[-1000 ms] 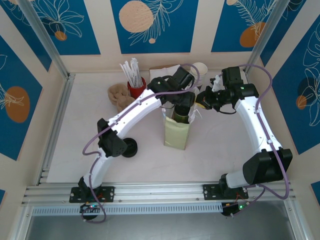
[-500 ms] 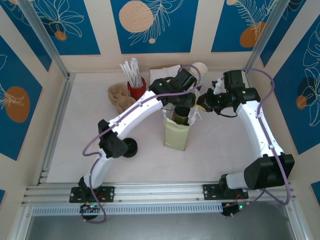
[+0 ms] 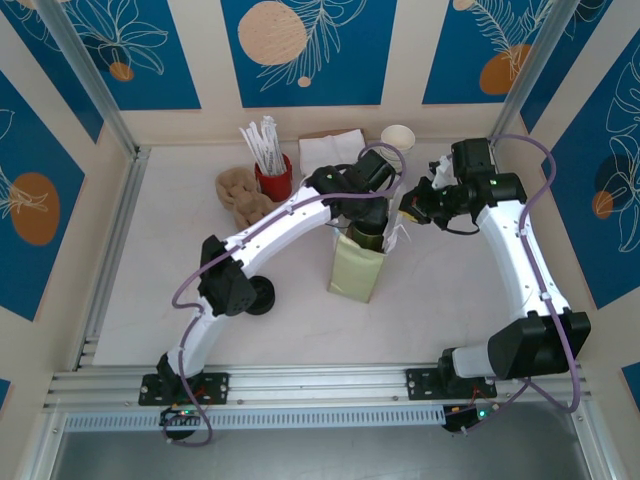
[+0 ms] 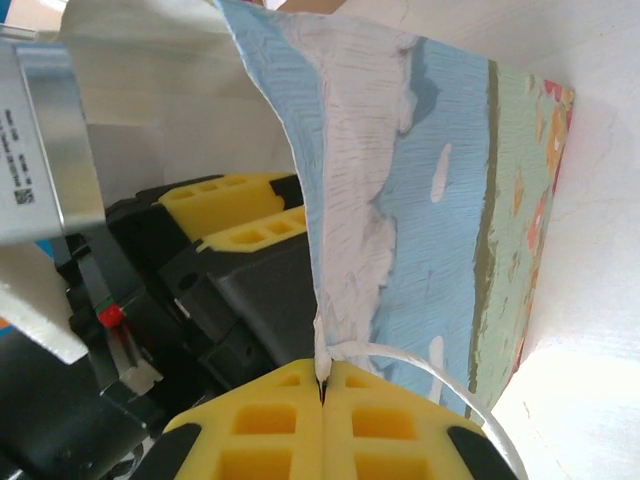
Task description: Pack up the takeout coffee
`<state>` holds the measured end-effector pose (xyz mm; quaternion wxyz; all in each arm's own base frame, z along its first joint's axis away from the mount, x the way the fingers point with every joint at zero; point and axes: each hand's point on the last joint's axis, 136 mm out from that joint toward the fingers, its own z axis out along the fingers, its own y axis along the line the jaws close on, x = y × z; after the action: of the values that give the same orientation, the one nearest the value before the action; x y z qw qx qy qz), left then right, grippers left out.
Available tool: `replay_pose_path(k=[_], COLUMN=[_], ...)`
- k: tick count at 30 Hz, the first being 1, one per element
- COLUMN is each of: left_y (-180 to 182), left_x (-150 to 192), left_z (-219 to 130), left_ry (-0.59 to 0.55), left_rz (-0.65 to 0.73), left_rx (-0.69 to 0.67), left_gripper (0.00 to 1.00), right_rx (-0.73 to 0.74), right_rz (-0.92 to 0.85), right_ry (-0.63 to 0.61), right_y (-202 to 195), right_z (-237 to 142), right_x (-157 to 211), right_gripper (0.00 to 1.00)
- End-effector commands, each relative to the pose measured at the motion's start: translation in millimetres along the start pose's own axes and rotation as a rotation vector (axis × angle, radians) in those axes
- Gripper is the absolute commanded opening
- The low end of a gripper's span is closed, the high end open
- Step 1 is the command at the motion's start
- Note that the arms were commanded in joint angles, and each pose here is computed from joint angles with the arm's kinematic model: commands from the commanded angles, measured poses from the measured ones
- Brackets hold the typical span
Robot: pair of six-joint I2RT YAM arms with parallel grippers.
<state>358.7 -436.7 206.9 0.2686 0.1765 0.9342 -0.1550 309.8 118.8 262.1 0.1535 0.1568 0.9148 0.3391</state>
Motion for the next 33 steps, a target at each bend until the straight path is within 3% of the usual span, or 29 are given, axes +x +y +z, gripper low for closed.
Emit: replay_pose_path(k=[1,11,24,33], left_y=[-2.6,5.6,7.2,13.6], left_x=[2.6,15.6,9.6,23.7], left_z=[18.9,42.1,48.0,67.1], left_ry=[-0.003,0.037,0.002,0.052], left_rz=[0.038,0.068,0.068,0.073], left_rx=[-0.01,-0.047,-0.055,-0.068], left_gripper=[0.41,0.36,0.35,0.31], right_rx=[0.012,0.017,0.004,0.002], right_rz=[-0.018,-0.028,-0.025,-0.027], right_ry=[0.017,0.023,0.048,0.064], right_y=[1.9,3.9,5.0,8.5], right_z=[-5.2,-6.5,-5.7,-2.0], right_x=[2.3,2.1,8.4,10.2], right_gripper=[0.05,0.05,0.04,0.04])
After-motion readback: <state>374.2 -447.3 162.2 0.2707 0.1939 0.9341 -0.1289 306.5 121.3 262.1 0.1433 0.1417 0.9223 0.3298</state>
